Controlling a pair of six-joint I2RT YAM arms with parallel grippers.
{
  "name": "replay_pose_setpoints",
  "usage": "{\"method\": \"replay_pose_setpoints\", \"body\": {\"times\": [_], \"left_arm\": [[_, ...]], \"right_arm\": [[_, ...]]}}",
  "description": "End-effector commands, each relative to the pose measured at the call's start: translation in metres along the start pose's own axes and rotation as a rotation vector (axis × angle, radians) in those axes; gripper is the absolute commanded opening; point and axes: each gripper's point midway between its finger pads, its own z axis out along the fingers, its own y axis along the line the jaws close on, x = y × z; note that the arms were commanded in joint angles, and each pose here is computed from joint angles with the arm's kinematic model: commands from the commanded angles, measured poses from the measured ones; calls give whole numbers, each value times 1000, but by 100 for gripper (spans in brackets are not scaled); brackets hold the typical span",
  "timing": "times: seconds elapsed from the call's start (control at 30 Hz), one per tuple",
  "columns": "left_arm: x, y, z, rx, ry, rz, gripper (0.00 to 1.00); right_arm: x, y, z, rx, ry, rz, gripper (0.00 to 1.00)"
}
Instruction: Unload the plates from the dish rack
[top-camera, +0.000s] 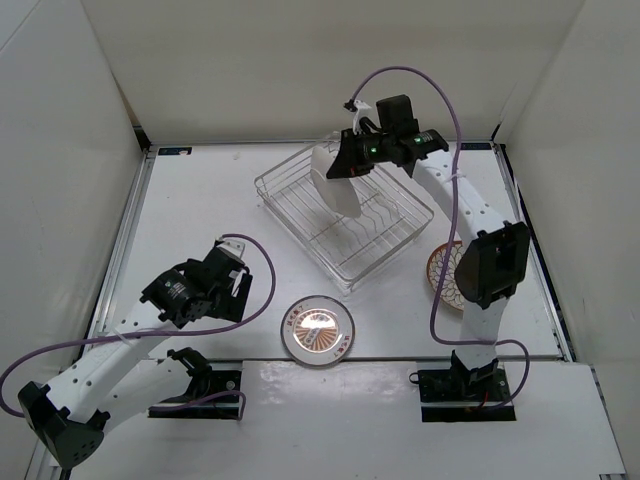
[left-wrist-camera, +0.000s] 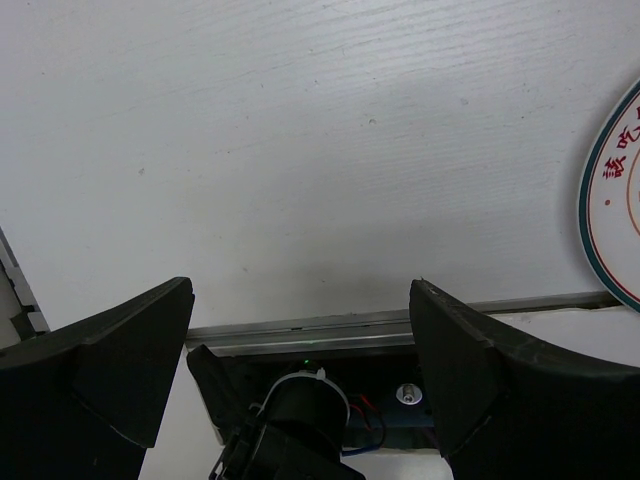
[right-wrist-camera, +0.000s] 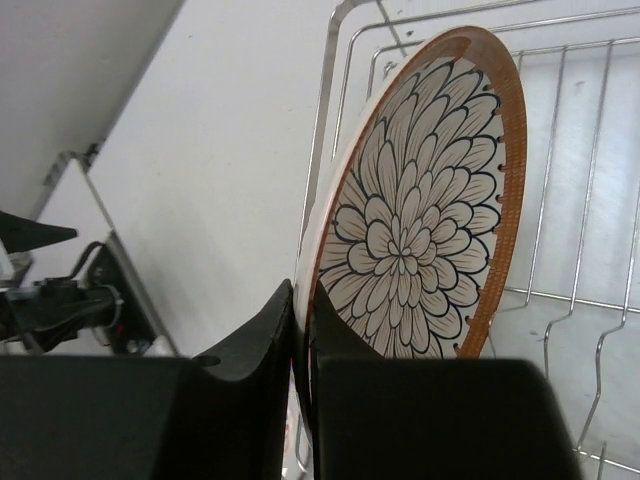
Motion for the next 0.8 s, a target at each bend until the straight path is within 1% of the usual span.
{"method": "replay_pose_setpoints", "body": {"times": [0.0,0.17,0.33,0.43,0.47,0.5,0.53,0.57,0.6,0.63,0.67,0.7,0.73,0.77], "left_arm": [[0,5,0,-23,-9,-11,100],[0,5,0,-25,-9,-13,100],[1,7,0,-32,-9,-20,100],[0,6,0,-32,-11,-21,100],[2,7,0,-34,-6,-19,100],[1,7,1,-35,-5,-20,100],[1,8,0,-38,-7,-22,100],[1,8,0,-38,-9,-24,100],[2,8,0,-41,-5,-27,100],[1,8,-1,-40,-10,-30,100],[1,7,-1,-36,-11,-30,100],[2,8,0,-37,-8,-22,100],[1,8,-1,-33,-17,-25,100],[0,7,-1,-29,-20,-27,100]], "right_arm": [[-81,16,-68,155,-245,-322,0],[-101,35,-102,195,-323,-373,0],[-97,49,-116,175,-342,-381,0],[-97,49,-126,218,-356,-390,0],[-98,47,-133,249,-358,-441,0],[-99,34,-143,344,-366,-446,0],[-90,20,-143,398,-329,-504,0],[-82,5,-163,533,-337,-515,0],[-74,-6,-167,587,-322,-539,0],[-58,-36,-171,711,-269,-612,0],[-34,-56,-165,750,-213,-622,0],[-33,-52,-193,834,-249,-642,0],[7,-79,-190,884,-112,-642,0],[17,-79,-199,900,-97,-645,0]]}}
